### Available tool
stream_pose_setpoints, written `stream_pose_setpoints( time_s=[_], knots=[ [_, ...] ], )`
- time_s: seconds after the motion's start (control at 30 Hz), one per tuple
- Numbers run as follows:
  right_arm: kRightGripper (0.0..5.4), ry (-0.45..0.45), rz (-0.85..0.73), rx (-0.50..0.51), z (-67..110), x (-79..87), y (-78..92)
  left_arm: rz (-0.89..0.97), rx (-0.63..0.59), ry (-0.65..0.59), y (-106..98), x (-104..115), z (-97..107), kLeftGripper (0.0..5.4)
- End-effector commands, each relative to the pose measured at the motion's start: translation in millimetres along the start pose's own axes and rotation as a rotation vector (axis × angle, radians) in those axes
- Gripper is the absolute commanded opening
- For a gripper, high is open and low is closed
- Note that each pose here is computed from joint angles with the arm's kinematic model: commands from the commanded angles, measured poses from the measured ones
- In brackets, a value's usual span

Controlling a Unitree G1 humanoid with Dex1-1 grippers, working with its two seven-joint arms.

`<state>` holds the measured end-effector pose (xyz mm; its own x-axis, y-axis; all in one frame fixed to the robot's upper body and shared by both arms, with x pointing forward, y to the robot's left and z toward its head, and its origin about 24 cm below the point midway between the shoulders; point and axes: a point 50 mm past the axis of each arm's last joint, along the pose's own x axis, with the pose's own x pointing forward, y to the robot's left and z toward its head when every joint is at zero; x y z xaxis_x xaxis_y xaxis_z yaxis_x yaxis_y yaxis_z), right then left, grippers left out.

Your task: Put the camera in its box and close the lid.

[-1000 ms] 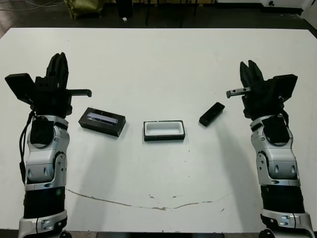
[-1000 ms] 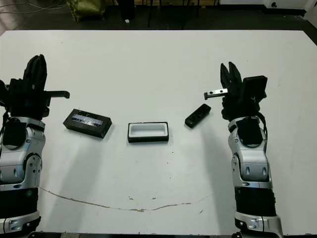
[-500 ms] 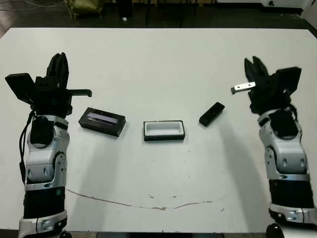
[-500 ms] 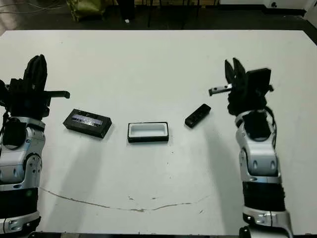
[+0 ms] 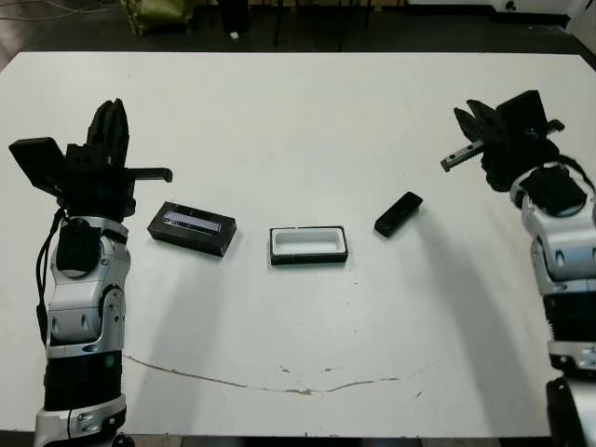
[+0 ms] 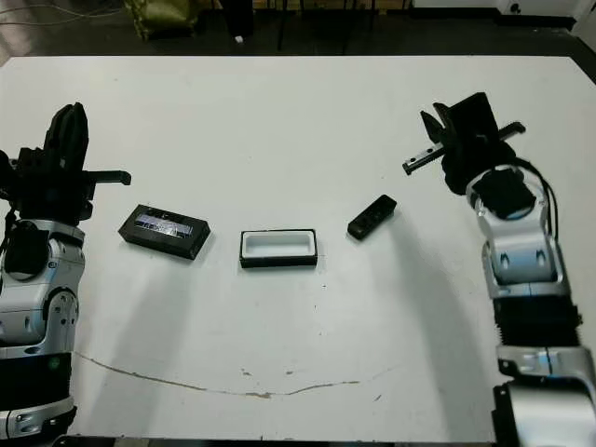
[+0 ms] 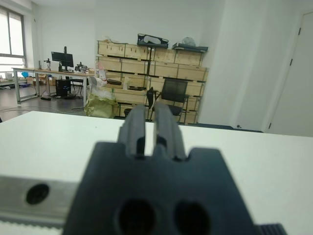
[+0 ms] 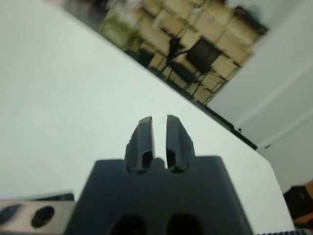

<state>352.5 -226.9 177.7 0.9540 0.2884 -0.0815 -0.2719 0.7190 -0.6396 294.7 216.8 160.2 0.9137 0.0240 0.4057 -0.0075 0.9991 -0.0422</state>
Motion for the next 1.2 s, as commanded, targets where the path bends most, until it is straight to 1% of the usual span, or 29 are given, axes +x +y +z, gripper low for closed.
stream_pose_setpoints(
  time_s=[0.03,0.17,0.3,0.4,0.57,0.63,0.73,0.83,1.03,1.2],
  knots=[
    [0.00,0.041,0.093,-0.104,-2.4,1.6,-3.7,0.005,-0.002,0.029,2.4,-3.1,-4.5,0.04],
    [0.00,0.089,0.221,-0.157,2.7,3.6,-8.4,0.007,0.010,0.026,3.0,-3.5,-5.0,0.04],
    [0.00,0.101,0.371,-0.223,9.4,4.4,-11.9,0.011,0.003,0.035,2.6,-4.0,-5.6,0.04],
    [0.00,0.098,0.477,-0.290,14.2,5.4,-13.6,0.006,0.015,0.030,3.1,-4.2,-5.4,0.04],
    [0.00,0.135,0.581,-0.426,18.3,7.8,-15.6,0.007,0.017,0.023,3.7,-3.9,-5.1,0.04],
    [0.00,0.158,0.636,-0.394,16.3,8.9,-16.1,0.013,0.022,0.027,4.0,-3.8,-5.2,0.04],
    [0.00,0.194,0.670,-0.413,13.2,9.1,-16.0,0.016,0.007,0.029,4.1,-3.9,-5.0,0.04],
    [0.00,0.258,0.688,-0.394,8.2,9.2,-15.0,0.013,0.007,0.027,4.3,-4.0,-4.6,0.04],
    [0.00,0.266,0.734,-0.366,-5.4,7.3,-6.8,0.014,0.018,0.028,4.5,-4.4,-4.0,0.04],
    [0.00,0.263,0.766,-0.360,-11.2,2.0,-0.5,0.015,0.018,0.026,4.7,-4.4,-4.3,0.04]
  ],
)
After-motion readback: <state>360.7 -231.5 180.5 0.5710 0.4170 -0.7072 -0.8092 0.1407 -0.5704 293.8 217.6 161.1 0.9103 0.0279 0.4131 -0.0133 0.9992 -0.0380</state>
